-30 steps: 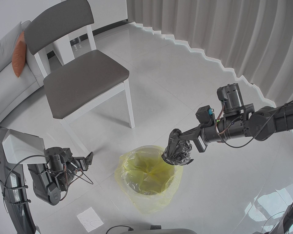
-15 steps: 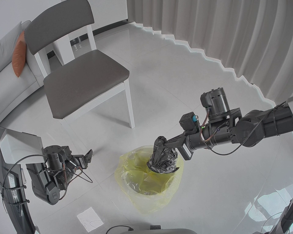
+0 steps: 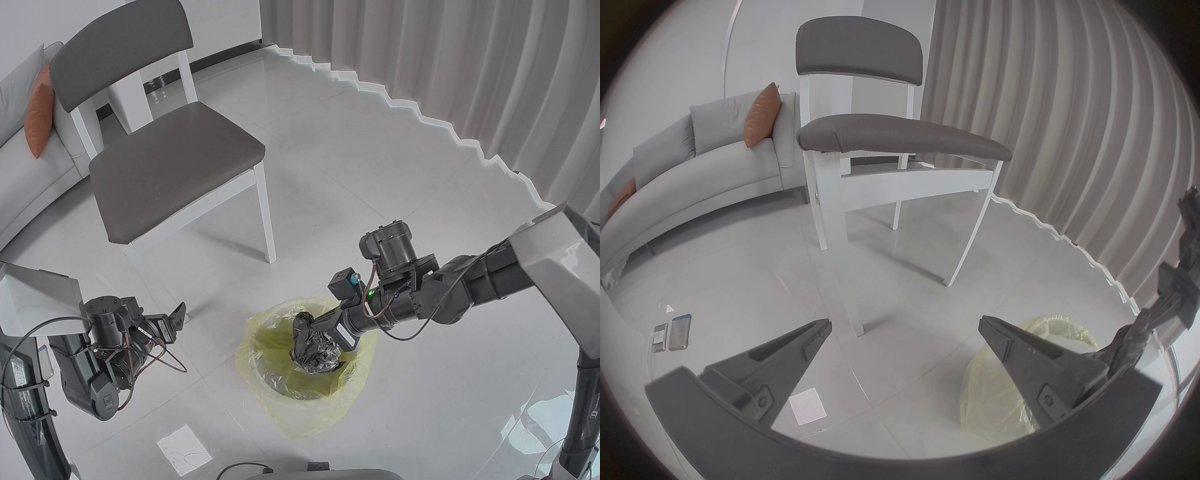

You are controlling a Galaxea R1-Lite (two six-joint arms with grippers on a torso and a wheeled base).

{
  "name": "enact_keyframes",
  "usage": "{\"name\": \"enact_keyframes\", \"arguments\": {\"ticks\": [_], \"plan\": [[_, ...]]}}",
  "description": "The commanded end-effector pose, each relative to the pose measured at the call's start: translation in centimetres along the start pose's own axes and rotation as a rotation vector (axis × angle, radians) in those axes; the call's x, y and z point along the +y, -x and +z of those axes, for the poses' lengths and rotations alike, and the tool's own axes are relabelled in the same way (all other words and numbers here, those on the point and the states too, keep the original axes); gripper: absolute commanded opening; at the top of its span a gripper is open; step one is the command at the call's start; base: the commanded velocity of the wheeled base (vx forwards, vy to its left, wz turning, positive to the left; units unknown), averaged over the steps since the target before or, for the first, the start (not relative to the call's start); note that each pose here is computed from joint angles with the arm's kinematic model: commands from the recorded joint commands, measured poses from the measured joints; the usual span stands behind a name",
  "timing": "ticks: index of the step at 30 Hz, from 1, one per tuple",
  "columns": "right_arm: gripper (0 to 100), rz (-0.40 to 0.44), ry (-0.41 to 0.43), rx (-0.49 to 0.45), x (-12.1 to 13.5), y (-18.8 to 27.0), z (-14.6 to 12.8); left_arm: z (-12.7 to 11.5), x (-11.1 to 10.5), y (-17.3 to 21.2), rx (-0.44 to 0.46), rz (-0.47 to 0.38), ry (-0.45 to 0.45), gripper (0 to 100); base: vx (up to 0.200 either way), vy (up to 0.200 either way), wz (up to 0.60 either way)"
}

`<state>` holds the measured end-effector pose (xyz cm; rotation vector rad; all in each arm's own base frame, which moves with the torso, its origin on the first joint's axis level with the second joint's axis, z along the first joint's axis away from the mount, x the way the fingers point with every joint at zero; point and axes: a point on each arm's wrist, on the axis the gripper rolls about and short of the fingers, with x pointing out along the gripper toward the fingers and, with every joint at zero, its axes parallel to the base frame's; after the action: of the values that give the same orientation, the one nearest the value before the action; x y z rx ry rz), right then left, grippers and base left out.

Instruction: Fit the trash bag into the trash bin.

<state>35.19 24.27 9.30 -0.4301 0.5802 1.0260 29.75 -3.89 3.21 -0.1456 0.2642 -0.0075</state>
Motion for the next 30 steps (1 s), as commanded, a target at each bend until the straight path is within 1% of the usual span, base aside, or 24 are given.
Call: {"name": "enact_keyframes", "arguments": {"ticks": [1, 4, 12, 13, 25, 30], "plan": [[0, 0.027, -0.022, 0.055, -0.6, -4.1, -2.4, 0.2, 0.0, 0.3, -0.014, -0.002, 0.005, 100, 0.0, 0.0, 0.0], [0, 0.03, -0.034, 0.073, -1.0, -5.6, -3.3, 0.4, -0.1, 0.2, -0.023, -0.004, 0.012, 100, 0.0, 0.0, 0.0], [0, 0.036, -0.044, 0.093, -1.2, -6.6, -4.2, 0.4, -0.3, 0.1, -0.025, -0.01, 0.028, 100, 0.0, 0.0, 0.0], [100, 0.036, -0.045, 0.094, -1.2, -6.7, -4.2, 0.3, -0.3, 0.1, -0.024, -0.01, 0.03, 100, 0.0, 0.0, 0.0], [100, 0.033, -0.055, 0.096, -1.3, -6.6, -4.3, 0.2, -0.2, 0.0, -0.02, -0.006, 0.032, 100, 0.0, 0.0, 0.0], [100, 0.012, -0.058, 0.075, -1.8, -5.4, -3.6, -0.2, -0.3, -0.1, -0.007, -0.008, 0.04, 100, 0.0, 0.0, 0.0]]}}
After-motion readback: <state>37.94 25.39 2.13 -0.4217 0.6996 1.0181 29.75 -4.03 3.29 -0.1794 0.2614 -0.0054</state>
